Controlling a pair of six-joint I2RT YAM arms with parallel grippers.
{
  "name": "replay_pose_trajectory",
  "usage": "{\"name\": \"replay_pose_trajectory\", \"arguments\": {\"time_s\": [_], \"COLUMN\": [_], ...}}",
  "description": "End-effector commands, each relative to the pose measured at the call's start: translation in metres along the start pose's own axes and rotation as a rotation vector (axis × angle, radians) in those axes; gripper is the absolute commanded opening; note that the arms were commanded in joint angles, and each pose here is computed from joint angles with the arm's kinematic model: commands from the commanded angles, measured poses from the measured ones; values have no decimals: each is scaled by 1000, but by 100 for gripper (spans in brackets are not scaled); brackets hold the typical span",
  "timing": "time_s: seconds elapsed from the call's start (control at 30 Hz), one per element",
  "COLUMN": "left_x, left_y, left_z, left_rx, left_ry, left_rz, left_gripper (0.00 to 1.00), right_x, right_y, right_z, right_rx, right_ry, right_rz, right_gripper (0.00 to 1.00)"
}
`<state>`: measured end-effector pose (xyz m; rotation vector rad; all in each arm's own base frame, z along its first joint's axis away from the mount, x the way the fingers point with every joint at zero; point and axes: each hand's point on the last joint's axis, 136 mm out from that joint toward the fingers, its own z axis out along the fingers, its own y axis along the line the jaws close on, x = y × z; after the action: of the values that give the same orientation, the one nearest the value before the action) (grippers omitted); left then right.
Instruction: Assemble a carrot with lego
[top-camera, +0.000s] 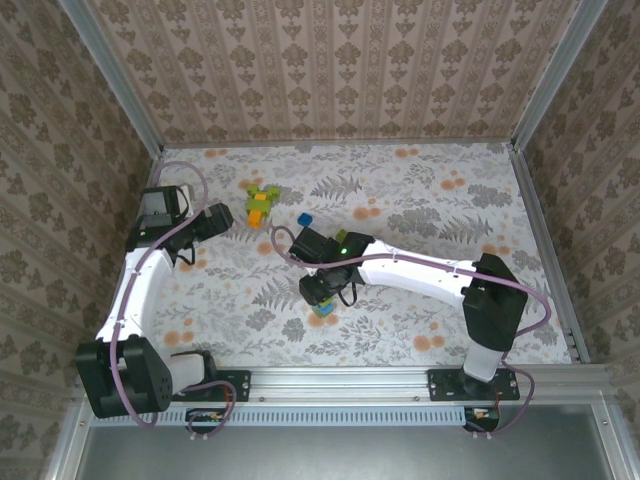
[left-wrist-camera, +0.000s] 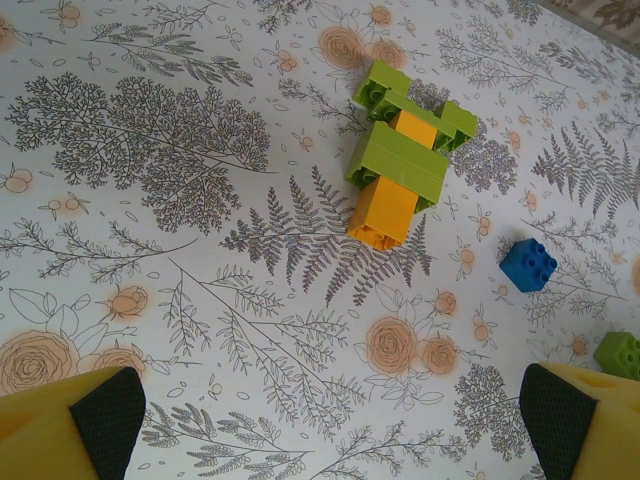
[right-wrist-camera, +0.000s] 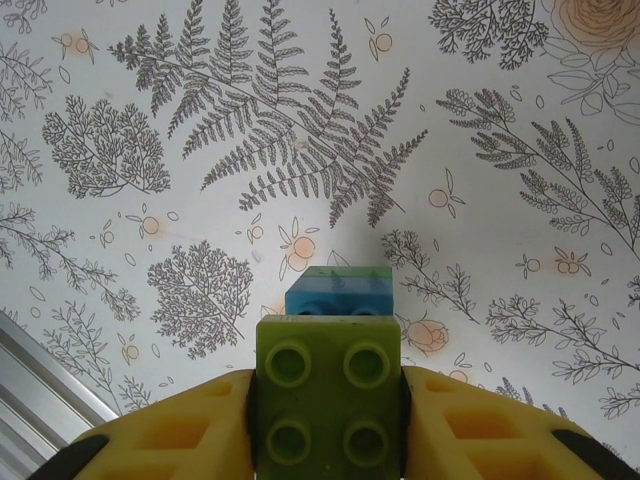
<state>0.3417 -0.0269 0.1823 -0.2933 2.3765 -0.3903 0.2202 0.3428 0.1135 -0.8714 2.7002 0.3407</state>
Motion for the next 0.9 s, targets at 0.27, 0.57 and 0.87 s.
{"name": "replay_pose_trajectory", "arguments": {"time_s": [0.27, 0.57, 0.87], "left_x": [-2, -2, -3], "left_y": [-3, -4, -3], "left_z": [-3, -4, -4], "left_rx": [4, 5, 3], "left_ry": [-9, -9, -12], "left_rz": [24, 24, 24], "left_gripper": [100, 100, 100], "right_x": [38, 2, -32], "right_y": [-12, -14, -20], "right_z": [10, -21, -45], "right_rx": [50, 55, 73], "right_ry": [90, -70, -188], "right_rz": [42, 53, 48], "right_gripper": [36, 34, 34]}}
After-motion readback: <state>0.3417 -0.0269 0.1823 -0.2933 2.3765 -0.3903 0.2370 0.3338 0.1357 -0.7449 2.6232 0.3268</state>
